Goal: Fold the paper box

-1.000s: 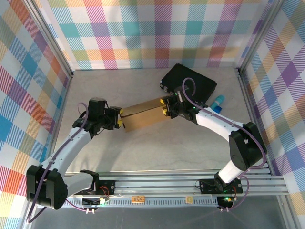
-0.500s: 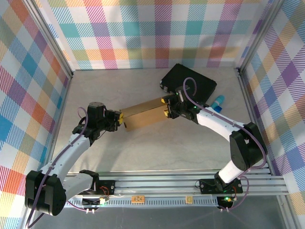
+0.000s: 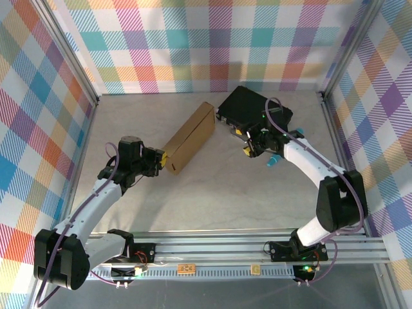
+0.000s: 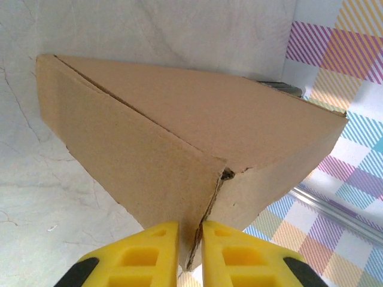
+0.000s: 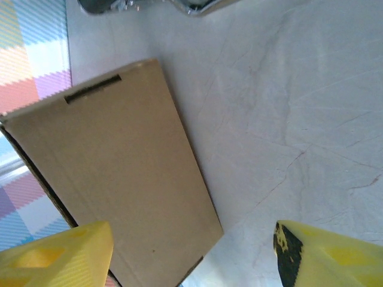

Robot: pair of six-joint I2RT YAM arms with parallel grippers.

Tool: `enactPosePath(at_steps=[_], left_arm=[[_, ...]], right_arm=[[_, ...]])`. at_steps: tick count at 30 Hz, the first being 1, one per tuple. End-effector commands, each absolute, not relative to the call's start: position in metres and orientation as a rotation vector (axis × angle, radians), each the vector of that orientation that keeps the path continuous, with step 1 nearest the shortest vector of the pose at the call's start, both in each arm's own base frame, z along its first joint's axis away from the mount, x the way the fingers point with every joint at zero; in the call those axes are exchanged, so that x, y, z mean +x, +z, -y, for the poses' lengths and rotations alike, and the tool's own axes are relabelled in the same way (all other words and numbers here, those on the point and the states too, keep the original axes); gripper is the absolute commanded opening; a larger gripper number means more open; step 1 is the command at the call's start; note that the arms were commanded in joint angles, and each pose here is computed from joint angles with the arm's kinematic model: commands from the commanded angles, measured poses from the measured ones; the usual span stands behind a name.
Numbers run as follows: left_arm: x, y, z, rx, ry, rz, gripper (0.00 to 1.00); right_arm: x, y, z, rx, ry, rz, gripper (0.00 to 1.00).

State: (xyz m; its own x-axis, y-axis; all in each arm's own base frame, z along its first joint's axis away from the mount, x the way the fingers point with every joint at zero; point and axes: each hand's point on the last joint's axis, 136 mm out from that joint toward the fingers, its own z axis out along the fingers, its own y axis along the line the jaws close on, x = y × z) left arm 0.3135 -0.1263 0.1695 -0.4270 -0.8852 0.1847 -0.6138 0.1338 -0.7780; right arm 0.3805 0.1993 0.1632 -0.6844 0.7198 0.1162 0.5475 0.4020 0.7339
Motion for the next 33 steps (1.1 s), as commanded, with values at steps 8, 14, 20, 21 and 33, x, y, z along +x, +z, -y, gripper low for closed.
enactPosePath(at_steps=[8,14,20,21,33], left_arm=[[0.303,0.155,0.119,-1.384,-0.97,-2.302,0.16],[0.287,0.149,0.136,-1.27,-0.965,-2.468,0.15],[0.251,0.14,0.143,-1.145,-0.923,-2.591,0.15],[0.244,0.136,0.147,-1.136,-0.926,-2.604,0.16],[0.193,0.105,0.16,-1.074,-0.877,-2.725,0.37]], right_arm=[[0.395,0.202,-0.218,0.816,1.203,-2.459,0.72],[0.389,0.207,-0.21,0.792,1.158,-2.462,0.73],[0.365,0.209,-0.183,0.792,1.023,-2.456,0.75],[0.36,0.209,-0.176,0.797,1.008,-2.442,0.76],[0.275,0.171,-0.129,0.88,0.902,-2.476,0.76]])
